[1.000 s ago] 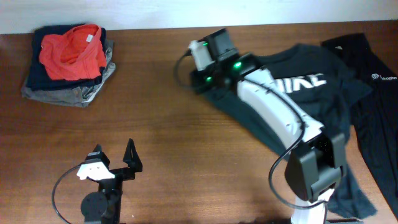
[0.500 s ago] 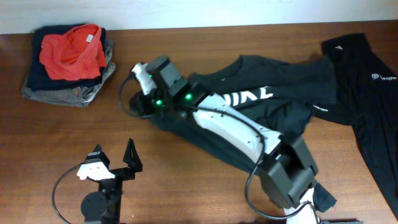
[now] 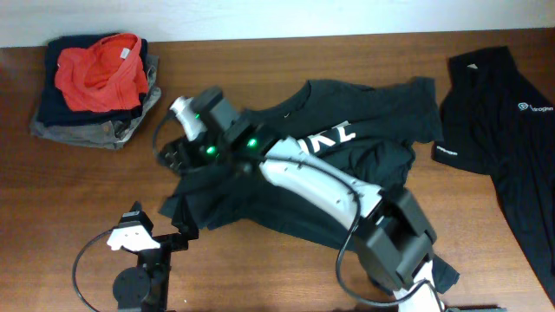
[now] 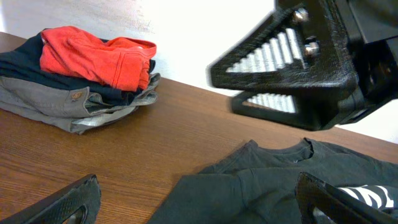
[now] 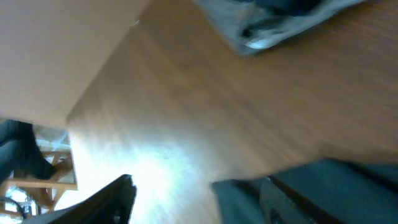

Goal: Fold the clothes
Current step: 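Drag the green NIKE T-shirt leftward to the table center with right gripper, then release the T-shirt and lift the right gripper away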

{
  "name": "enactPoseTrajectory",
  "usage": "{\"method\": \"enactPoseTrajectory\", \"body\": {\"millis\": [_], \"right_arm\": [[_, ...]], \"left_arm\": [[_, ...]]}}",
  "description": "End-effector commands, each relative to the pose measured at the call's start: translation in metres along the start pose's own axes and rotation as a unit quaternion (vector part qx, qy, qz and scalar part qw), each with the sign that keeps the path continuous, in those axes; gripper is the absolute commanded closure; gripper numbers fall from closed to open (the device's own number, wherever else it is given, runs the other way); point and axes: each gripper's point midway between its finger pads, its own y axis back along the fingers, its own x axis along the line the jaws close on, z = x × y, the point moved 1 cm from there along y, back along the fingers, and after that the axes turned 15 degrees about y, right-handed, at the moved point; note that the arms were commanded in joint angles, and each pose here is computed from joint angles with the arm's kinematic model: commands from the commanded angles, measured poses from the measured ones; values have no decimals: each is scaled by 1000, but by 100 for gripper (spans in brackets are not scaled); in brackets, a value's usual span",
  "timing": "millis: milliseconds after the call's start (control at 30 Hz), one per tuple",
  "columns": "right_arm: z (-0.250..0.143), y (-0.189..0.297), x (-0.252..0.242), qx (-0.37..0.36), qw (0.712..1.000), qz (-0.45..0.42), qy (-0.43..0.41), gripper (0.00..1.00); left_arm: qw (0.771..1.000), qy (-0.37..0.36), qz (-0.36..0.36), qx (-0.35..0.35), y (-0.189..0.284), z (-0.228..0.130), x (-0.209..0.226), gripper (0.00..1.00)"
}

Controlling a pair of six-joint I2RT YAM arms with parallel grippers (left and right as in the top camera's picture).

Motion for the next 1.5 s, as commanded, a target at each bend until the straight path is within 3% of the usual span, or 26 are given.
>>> {"method": "enactPoseTrajectory", "body": {"millis": [0, 167, 300, 433, 633, 933, 1133, 1233, 1467], "right_arm": [[34, 41, -39, -31, 999, -39, -19, 25], [41, 111, -92, 7, 988, -154, -22, 13], [33, 194, -128, 63, 942, -327, -37, 0], [29, 263, -128, 89, 899, -425, -48, 1], [25, 324, -107, 63, 884, -453, -94, 1], [-34, 407, -66, 83, 832, -502, -222, 1], [-45, 398, -31, 81, 874, -418, -235, 1], [-59, 401, -22, 86, 874, -411, -244, 1], [-126, 431, -9, 58, 802, -479, -352, 1]], "left_arm": [[1000, -6, 4, -2, 0, 0, 2, 1], [1000, -6, 4, -2, 0, 0, 2, 1], [1000, -6, 4, -2, 0, 0, 2, 1], [1000, -6, 4, -2, 0, 0, 2, 0], [1000, -6, 4, -2, 0, 0, 2, 1], [1000, -6, 4, -2, 0, 0, 2, 1], [1000, -6, 3, -2, 0, 0, 2, 1], [1000, -6, 4, -2, 0, 0, 2, 1], [1000, -6, 3, -2, 0, 0, 2, 1]]}}
